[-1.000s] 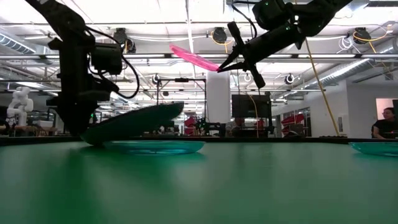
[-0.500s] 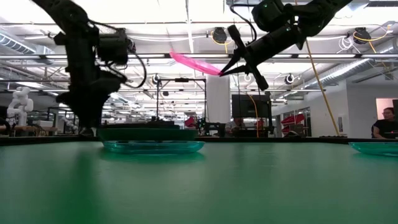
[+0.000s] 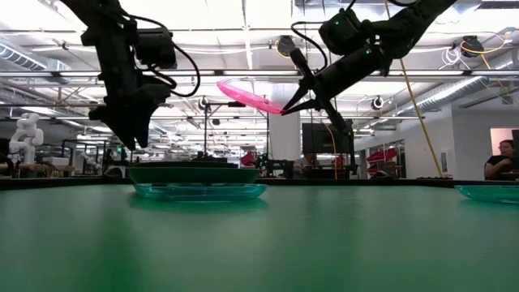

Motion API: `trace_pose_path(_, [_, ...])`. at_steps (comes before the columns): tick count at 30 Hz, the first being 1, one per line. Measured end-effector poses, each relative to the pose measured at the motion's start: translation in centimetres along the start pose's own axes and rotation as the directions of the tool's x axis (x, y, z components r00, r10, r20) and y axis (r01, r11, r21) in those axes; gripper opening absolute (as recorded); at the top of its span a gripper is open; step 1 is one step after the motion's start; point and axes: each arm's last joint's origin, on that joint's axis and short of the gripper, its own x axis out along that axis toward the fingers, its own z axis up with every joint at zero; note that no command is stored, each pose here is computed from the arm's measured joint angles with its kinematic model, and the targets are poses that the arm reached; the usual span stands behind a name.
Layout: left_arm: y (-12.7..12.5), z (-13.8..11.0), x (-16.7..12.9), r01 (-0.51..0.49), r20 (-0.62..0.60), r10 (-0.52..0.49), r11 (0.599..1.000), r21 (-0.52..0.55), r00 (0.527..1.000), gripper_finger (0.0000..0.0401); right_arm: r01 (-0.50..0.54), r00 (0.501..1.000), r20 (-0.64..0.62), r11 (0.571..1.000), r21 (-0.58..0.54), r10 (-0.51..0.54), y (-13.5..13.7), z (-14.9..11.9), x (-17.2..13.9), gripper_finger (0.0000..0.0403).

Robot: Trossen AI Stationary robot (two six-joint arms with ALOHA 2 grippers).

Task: Stack plastic plates
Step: Stack the top pink plate on the blue plate

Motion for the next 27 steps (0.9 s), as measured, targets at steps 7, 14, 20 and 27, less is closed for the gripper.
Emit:
trace_pose_path(7, [0.6,1.1,1.9,-0.017,0.012,0.016,0.998,0.061,1.0,0.017,-0.022,1.0,0.013,1.0,-0.011,0.022,0.0,0.3,0.3,0.0])
trace_pose_path(14, [0.5,2.4,4.5,-0.022,0.019,0.021,0.996,0.082,1.0,0.017,-0.023,1.0,0.012,0.999,-0.026,0.024,0.0,0.3,0.3,0.0])
trace_pose_path(20, [-0.2,2.7,5.7,0.012,0.022,-0.014,0.994,0.106,1.0,0.017,-0.032,0.999,-0.011,0.999,-0.028,0.031,0.0,0.3,0.3,0.0])
trace_pose_path(27, [-1.0,3.2,5.7,0.051,0.087,-0.061,0.992,0.112,0.994,0.017,-0.028,1.0,-0.001,0.999,-0.025,0.028,-0.1,0.7,0.2,0.0])
